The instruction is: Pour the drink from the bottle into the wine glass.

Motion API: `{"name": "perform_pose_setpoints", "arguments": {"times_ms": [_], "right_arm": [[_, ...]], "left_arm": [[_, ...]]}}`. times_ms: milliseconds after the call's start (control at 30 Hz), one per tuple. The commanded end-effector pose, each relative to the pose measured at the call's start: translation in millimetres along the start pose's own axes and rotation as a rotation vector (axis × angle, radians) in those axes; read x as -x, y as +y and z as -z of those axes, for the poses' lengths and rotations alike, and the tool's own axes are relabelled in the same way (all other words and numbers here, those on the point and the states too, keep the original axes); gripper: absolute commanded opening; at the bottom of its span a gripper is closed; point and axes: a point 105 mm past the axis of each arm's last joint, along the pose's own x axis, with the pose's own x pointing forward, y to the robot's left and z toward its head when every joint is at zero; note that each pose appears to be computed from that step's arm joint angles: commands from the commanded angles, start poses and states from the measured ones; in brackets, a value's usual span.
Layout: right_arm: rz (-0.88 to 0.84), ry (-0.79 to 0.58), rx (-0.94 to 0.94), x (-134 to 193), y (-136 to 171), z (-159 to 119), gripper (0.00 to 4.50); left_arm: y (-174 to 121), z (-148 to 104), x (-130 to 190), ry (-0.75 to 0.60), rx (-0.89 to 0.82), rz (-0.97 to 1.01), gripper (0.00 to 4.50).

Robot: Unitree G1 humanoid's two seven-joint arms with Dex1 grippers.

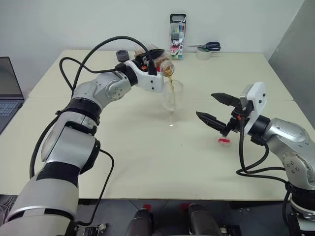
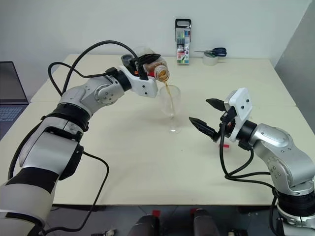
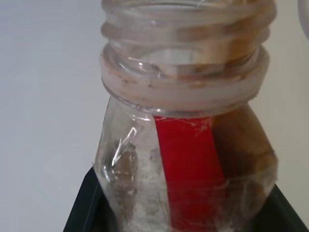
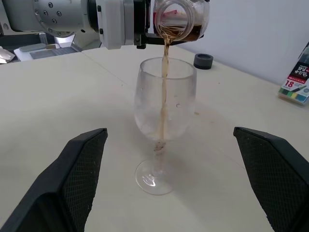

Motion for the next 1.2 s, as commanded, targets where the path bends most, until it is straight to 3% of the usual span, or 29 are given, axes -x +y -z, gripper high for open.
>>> {"name": "perform_pose_setpoints", "arguments": {"times_ms": [33, 1200], "right_arm": [[-0.007, -0.041, 0.038, 1, 4, -12, 4.50], [-0.065, -0.049, 0.004, 0, 23, -11, 4.50]], "left_arm": [[33, -1, -3, -0.015, -0.057, -0.086, 1.81], [37, 0, -6, -0.007, -0.100, -0.090, 1.81]]}}
